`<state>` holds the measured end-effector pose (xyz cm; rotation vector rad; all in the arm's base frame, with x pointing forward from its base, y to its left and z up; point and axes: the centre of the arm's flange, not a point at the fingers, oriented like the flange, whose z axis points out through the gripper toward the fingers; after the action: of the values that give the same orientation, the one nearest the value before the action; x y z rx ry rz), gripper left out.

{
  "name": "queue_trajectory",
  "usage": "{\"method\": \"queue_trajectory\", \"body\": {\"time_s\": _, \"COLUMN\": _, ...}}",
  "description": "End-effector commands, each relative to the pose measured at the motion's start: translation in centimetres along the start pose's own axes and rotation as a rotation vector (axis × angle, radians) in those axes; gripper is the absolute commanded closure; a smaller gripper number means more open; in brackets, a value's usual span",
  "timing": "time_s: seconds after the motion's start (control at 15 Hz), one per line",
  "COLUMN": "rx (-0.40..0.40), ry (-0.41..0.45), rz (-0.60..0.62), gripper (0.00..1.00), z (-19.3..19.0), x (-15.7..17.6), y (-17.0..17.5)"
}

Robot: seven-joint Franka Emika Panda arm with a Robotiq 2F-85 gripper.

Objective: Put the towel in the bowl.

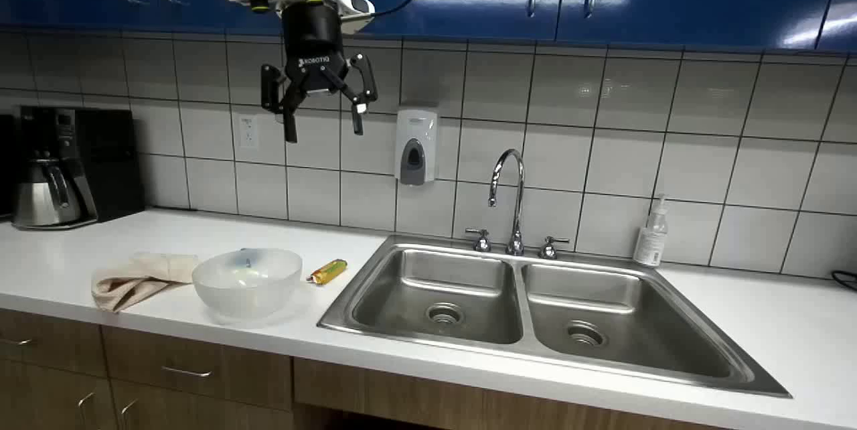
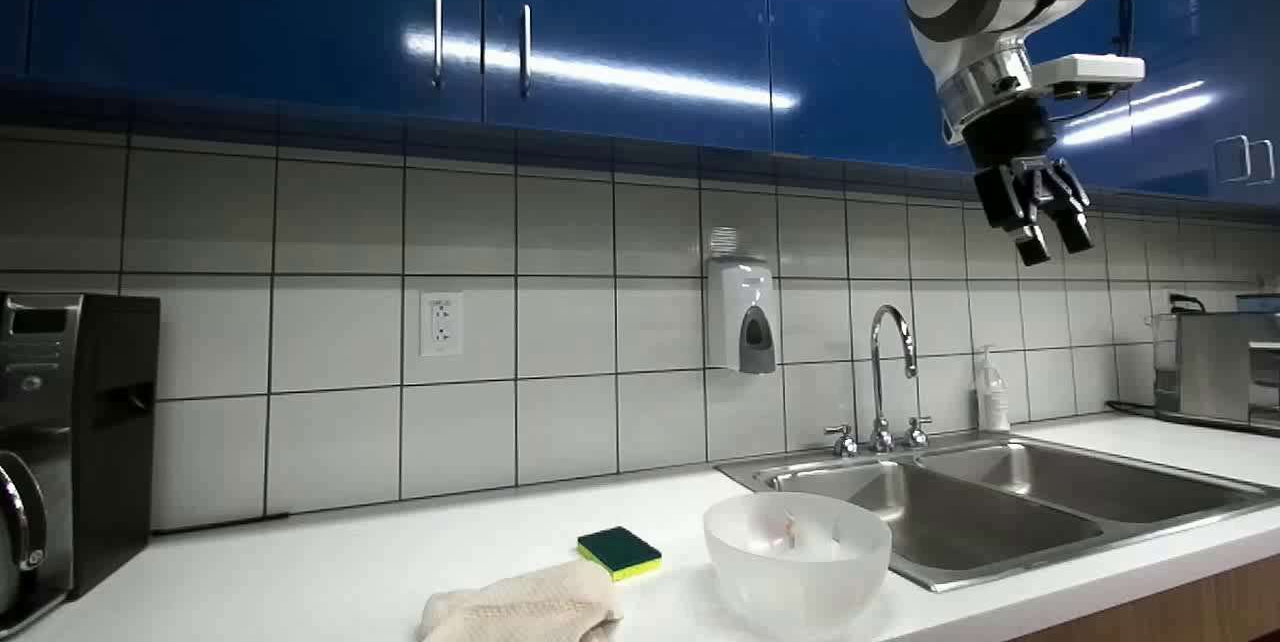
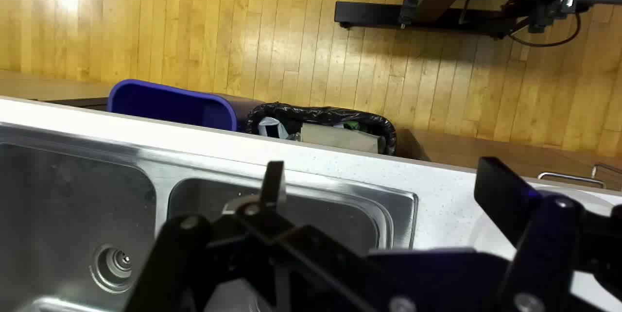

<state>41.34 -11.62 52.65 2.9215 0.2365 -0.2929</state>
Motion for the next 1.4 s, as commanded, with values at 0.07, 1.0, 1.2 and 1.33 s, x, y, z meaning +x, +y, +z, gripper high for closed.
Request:
{"method": "queue_trajectory", "body": {"time_s": 0.07, "rx": 0.0, "ry": -0.001, "rz": 0.0, "gripper": 0.0, "z": 0.0, "x": 0.0, "y": 0.0}}
{"method": "queue_trajectory", "body": {"time_s": 1.0, "rx": -0.014, "ry": 0.028, "rz": 0.02, "gripper": 0.0, "z": 0.6, "x": -1.0, "y": -3.9}}
{"method": "queue_trajectory", "body": {"time_s": 1.2, "rx": -0.022, "ry": 0.031, "rz": -0.013, "gripper": 0.0, "z": 1.2, "x": -1.2, "y": -6.6}}
{"method": "queue_trajectory", "body": {"time_s": 1.33, "rx": -0.032, "ry": 0.038, "rz": -0.041, "gripper": 0.0, "z": 1.6, "x": -1.3, "y": -8.6}}
